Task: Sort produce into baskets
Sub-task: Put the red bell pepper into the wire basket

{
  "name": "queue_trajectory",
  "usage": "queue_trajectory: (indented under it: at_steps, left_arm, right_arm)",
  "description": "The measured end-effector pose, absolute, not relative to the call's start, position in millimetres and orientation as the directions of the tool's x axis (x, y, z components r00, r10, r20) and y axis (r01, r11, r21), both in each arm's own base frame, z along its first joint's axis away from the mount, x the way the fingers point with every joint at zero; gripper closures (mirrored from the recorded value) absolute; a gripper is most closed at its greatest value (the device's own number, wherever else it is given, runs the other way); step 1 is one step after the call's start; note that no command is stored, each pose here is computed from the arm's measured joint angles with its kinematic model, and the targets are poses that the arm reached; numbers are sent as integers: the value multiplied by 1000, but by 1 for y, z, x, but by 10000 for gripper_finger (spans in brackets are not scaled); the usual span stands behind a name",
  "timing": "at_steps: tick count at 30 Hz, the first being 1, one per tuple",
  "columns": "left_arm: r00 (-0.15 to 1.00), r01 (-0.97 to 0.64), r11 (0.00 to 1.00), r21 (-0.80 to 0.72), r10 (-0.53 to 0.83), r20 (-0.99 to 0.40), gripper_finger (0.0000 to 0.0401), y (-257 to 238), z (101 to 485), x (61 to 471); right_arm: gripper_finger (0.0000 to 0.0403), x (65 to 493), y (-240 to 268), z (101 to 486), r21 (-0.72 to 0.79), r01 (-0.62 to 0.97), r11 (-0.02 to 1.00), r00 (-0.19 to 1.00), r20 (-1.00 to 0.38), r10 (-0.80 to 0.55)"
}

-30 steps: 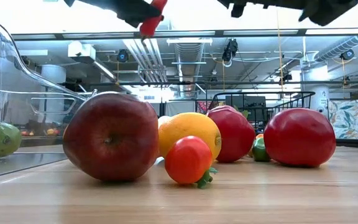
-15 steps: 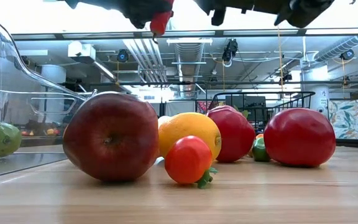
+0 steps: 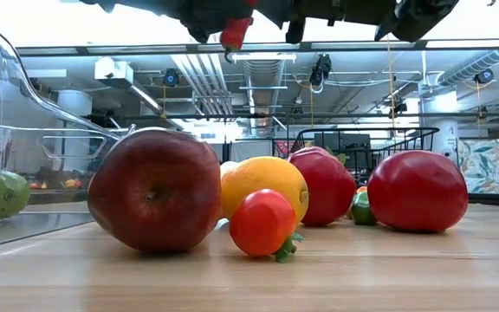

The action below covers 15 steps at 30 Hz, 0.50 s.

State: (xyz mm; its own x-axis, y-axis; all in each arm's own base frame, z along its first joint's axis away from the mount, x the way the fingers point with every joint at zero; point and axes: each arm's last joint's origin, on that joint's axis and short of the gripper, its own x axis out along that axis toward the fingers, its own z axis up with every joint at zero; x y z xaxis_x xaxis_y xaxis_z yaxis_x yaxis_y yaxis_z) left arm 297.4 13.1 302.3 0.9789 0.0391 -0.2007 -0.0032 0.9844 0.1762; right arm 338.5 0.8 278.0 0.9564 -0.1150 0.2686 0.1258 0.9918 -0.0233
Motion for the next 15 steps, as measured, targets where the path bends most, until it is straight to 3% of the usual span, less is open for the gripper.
queue_trajectory:
  at_steps: [7, 15]
  left_arm:
    - [979, -9, 984, 178, 45, -197, 257, 13, 304, 296]
    - [973, -45, 983, 177, 84, -217, 232, 14, 304, 294]
  right_arm:
    - [327, 338, 1, 279, -33, 131, 991, 955, 272, -117]
    - [327, 337, 1, 280, -27, 130, 991, 955, 271, -118]
